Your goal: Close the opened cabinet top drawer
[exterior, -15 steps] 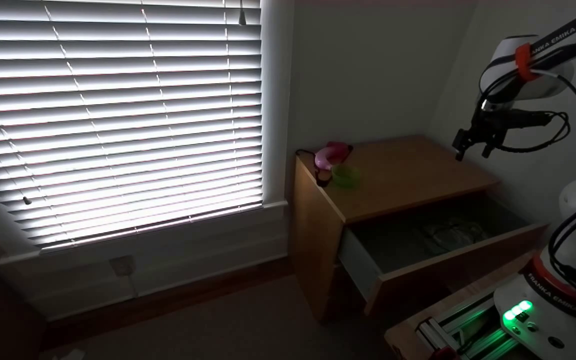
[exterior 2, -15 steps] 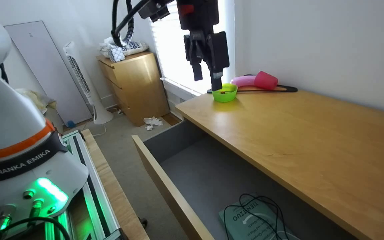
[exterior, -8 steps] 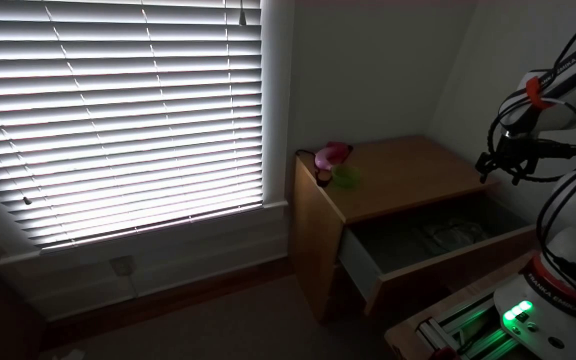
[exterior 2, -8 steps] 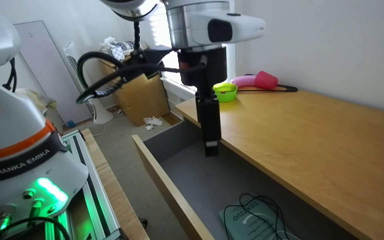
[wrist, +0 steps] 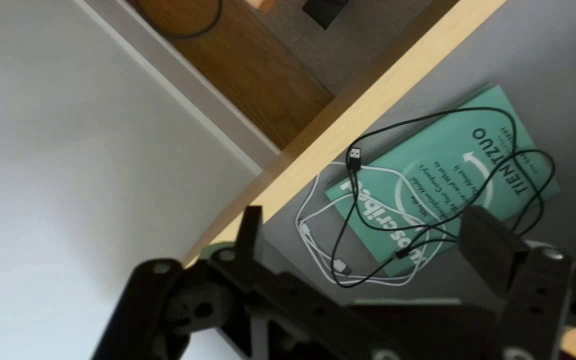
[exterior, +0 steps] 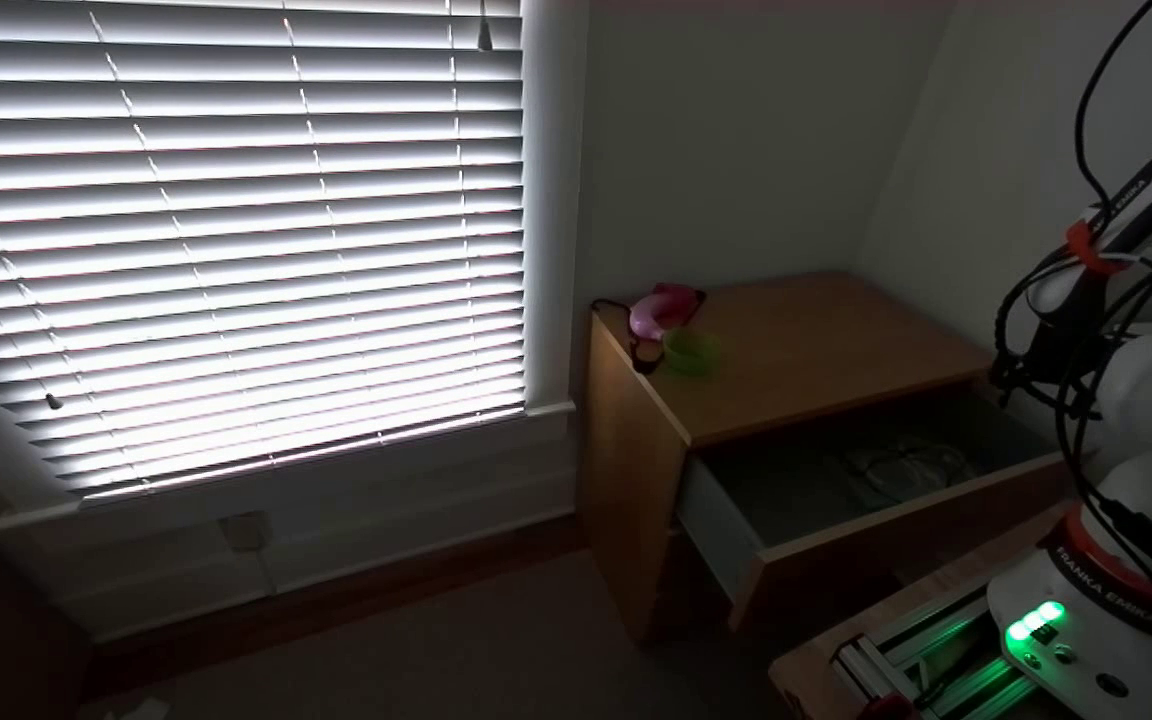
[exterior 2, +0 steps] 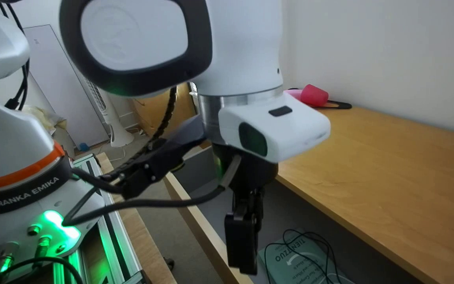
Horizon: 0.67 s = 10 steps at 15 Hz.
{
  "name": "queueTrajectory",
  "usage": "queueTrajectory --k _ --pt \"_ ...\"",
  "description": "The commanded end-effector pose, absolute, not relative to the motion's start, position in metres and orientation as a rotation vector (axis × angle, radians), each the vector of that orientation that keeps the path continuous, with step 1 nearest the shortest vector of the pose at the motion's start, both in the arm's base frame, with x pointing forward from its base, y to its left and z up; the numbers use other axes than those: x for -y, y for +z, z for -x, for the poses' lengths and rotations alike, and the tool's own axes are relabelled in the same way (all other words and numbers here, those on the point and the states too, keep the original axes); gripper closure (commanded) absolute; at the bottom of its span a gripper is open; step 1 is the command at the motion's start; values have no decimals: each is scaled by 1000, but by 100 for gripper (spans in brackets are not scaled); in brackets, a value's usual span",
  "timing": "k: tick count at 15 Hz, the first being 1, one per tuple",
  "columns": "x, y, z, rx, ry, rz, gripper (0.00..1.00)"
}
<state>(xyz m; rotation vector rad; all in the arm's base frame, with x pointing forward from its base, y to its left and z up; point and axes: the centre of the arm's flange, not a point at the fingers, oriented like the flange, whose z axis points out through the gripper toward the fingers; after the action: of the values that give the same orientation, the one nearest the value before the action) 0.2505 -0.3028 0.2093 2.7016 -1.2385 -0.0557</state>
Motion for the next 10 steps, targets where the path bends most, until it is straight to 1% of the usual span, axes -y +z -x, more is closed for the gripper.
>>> queueTrajectory --k 1,2,3,10 --pt "321 169 -241 1337 -64 -2545 0" --pt "325 164 -238 1365 -102 -2510 0" --pt "319 186 -240 1328 -69 -2590 0" --pt "332 172 -240 1360 -103 -2529 0"
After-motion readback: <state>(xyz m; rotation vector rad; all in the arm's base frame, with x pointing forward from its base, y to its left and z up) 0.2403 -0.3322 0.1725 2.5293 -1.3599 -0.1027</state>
